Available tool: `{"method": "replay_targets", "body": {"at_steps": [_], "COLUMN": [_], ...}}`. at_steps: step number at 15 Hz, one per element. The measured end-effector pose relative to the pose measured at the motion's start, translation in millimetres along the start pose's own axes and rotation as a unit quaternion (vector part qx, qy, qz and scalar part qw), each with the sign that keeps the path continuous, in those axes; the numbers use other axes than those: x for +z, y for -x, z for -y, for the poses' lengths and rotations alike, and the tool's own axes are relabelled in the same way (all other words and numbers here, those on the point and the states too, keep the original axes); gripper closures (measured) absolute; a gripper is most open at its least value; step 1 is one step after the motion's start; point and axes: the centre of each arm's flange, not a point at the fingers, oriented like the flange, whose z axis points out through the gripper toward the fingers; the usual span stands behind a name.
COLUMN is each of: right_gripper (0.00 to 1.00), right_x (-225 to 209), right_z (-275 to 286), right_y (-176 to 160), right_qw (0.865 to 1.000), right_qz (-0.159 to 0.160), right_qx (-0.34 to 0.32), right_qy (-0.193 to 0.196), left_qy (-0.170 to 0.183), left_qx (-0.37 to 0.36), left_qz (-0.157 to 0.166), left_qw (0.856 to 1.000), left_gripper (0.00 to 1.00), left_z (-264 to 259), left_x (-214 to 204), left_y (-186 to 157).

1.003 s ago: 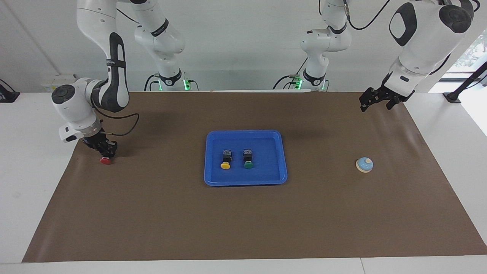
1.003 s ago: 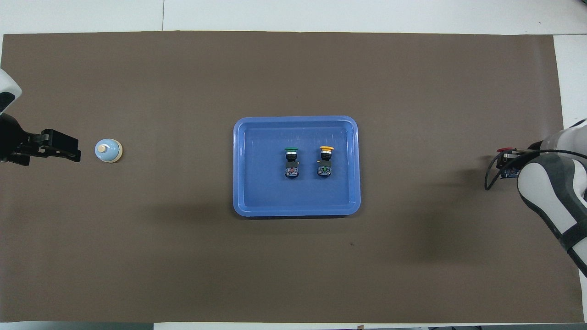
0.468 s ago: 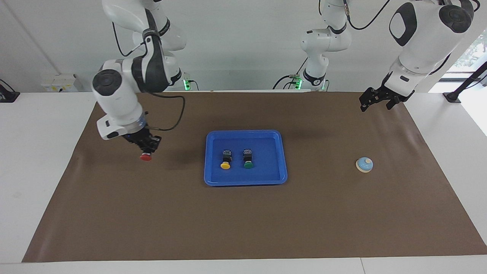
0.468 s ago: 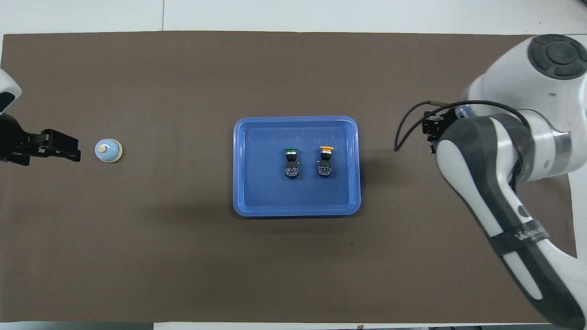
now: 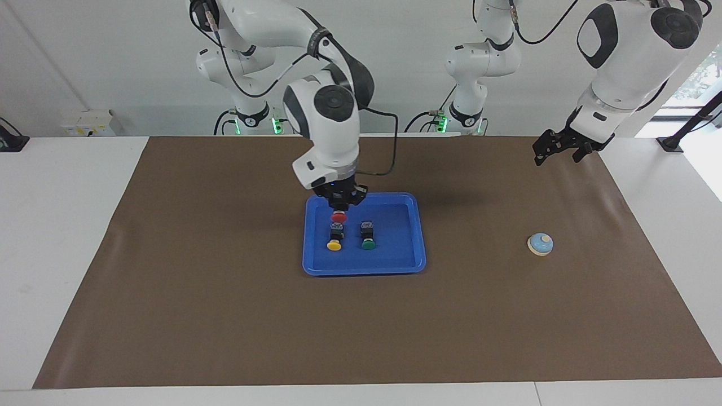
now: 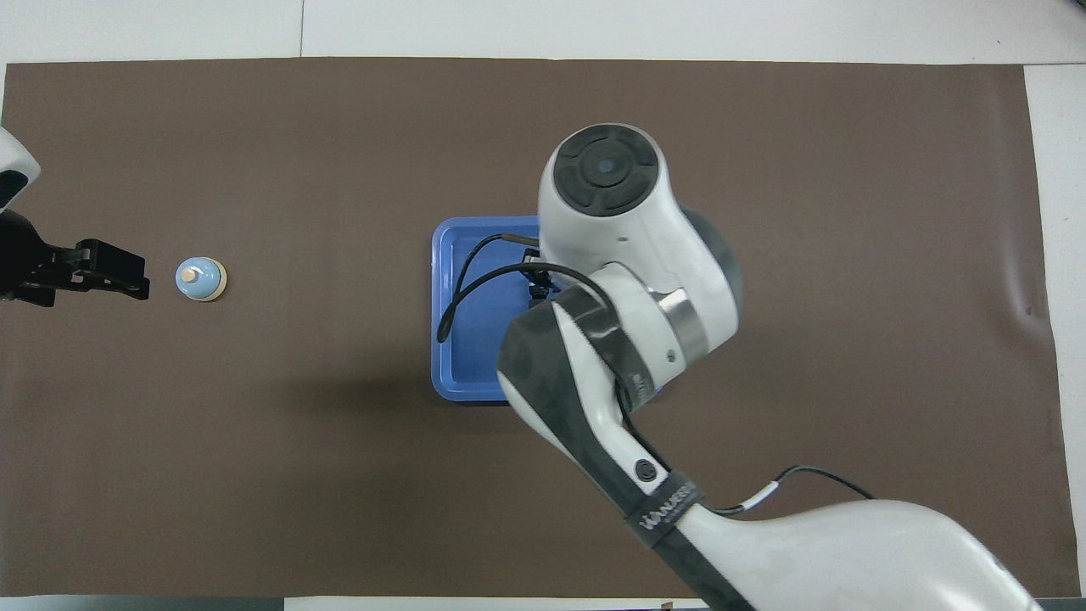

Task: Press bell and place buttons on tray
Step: 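Place the red button in the tray beside the green one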

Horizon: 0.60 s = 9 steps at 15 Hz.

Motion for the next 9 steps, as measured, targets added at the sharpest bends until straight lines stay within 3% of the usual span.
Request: {"method": "replay_targets", "body": {"at_steps": [4, 9], "right_gripper": [0.59, 0.59], "right_x": [57.1, 88.1], "right_z": [69.0, 76.0], "right_y": [41.1, 33.4], "right_qw": [0.999, 0.999], "right_qz": [-0.014, -0.03], "right_qx": [-0.025, -0.022], "right_qy": [-0.018, -0.037], "left_qy": [0.0, 0.0], "left_qx": [0.0, 0.0], "left_qz": [0.0, 0.0], "left_qw": [1.0, 1.0], "left_gripper": [0.0, 0.0], "left_z": [0.0, 0.0], "left_x": [0.0, 0.0], "left_y": [0.0, 0.0]}}
